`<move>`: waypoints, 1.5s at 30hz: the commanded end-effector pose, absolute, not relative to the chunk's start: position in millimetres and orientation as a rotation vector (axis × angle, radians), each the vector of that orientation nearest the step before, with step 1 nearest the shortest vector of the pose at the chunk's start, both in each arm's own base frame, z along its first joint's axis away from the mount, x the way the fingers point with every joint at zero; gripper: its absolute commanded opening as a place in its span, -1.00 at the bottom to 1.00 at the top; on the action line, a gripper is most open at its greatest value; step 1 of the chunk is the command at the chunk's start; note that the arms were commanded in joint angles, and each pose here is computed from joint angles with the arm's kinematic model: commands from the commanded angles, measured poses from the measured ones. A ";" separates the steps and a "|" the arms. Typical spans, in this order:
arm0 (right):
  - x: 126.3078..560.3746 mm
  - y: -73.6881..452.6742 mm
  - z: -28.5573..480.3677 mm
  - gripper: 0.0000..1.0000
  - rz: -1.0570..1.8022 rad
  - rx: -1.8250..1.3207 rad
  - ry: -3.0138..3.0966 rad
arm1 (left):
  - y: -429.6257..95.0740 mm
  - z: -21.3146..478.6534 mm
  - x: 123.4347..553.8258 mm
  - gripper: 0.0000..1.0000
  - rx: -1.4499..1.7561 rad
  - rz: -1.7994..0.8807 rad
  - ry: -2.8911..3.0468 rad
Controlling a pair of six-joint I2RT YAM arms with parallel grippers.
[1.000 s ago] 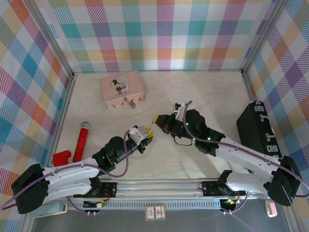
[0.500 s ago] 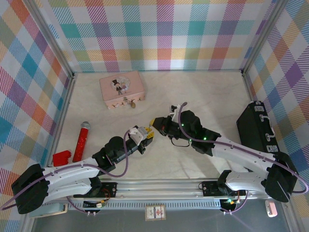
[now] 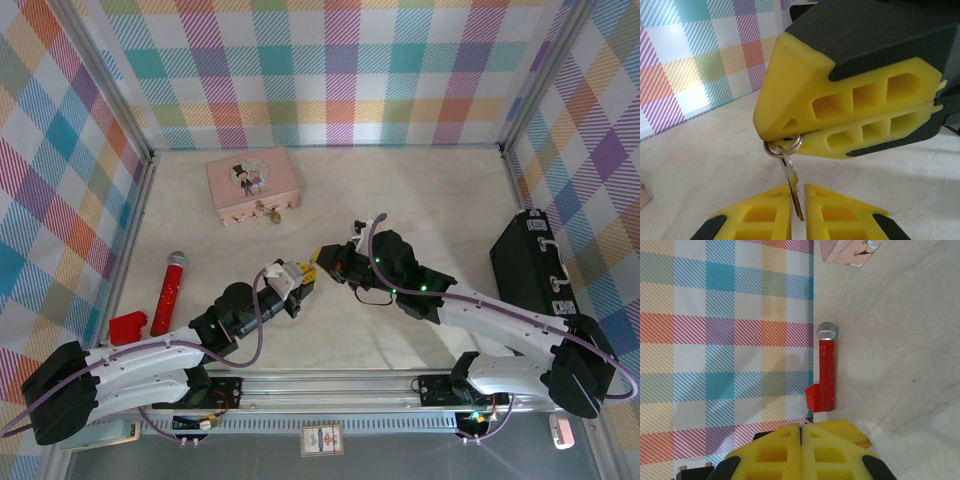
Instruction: Unlock the padlock with the key
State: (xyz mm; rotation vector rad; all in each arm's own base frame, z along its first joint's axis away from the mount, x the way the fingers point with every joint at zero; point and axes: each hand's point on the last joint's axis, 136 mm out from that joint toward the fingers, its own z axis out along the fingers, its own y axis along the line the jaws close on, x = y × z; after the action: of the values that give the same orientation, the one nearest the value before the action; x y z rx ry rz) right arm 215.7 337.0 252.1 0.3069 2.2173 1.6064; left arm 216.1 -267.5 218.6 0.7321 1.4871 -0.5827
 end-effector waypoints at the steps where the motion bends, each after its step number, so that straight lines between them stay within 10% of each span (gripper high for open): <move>1: 211.8 338.3 252.1 -1.00 1.629 0.305 2.211 | -262.7 240.7 220.7 -0.80 0.672 -0.594 1.443; 12: 211.0 327.8 254.0 -1.00 1.565 0.283 2.205 | -258.2 234.1 223.9 -1.00 0.730 -0.518 1.490; 19: 210.8 300.1 247.6 -0.31 1.357 0.221 2.295 | -257.2 212.4 235.5 -1.00 0.912 -0.308 1.612; 30: 212.8 215.3 206.8 -0.19 1.283 0.535 2.339 | -285.5 155.9 255.2 -1.00 1.513 0.090 1.508; 45: 203.1 247.3 191.0 -0.21 1.587 0.748 2.401 | -334.0 184.5 259.1 -1.00 1.677 0.037 1.089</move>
State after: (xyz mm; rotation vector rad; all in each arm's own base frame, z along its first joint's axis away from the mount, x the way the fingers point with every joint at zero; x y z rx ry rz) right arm 200.0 233.6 162.9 0.7562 2.4627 1.4431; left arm 258.5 -321.2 173.1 1.6601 1.2031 0.0619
